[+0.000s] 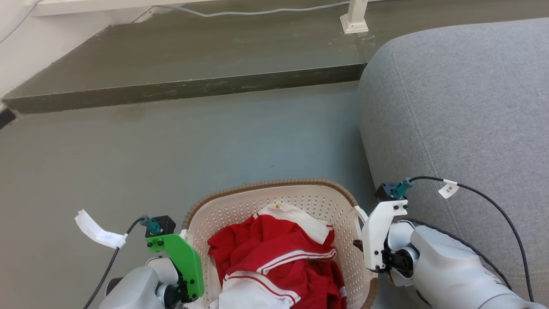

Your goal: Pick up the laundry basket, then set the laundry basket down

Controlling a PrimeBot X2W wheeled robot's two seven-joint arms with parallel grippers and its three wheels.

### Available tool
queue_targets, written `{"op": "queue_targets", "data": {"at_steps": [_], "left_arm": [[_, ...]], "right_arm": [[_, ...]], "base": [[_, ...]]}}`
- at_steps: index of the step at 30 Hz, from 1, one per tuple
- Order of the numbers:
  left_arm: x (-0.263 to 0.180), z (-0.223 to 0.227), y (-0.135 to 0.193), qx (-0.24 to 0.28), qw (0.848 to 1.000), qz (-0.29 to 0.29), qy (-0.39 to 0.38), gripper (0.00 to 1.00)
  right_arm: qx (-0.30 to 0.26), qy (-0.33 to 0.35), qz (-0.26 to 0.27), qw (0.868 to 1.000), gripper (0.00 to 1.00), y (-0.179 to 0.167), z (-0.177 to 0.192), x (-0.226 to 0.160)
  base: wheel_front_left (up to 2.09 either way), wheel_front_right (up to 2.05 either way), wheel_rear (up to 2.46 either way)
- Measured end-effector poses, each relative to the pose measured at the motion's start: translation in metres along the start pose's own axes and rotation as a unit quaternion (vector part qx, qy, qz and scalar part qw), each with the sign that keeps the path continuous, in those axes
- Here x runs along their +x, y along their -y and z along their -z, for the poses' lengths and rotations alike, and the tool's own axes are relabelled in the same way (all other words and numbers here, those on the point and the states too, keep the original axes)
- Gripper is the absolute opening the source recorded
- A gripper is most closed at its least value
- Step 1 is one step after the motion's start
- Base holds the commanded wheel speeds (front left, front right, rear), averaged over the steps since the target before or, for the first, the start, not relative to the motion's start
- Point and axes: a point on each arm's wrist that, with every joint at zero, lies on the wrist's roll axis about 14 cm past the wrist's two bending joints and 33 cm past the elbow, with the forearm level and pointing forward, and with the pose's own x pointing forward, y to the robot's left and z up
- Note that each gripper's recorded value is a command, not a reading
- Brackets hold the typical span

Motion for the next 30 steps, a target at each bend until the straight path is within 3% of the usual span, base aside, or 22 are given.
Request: {"op": "queue_targets", "data": {"at_steps": [22,30], "left_arm": [[0.001,0.000,-0.001,-0.005,1.000,-0.001,0.000,0.00],[0.008,-0.020,-0.005,-0.003,1.000,-0.001,0.020,0.00]], "right_arm": [[0.001,0.000,-0.003,1.000,0.00,-0.001,0.000,0.000],[-0.004,0.022,-0.004,1.000,0.00,0.002,-0.021,0.004]], "base": [[0.00,0.00,0.00],[0.00,0.00,0.00]]}}
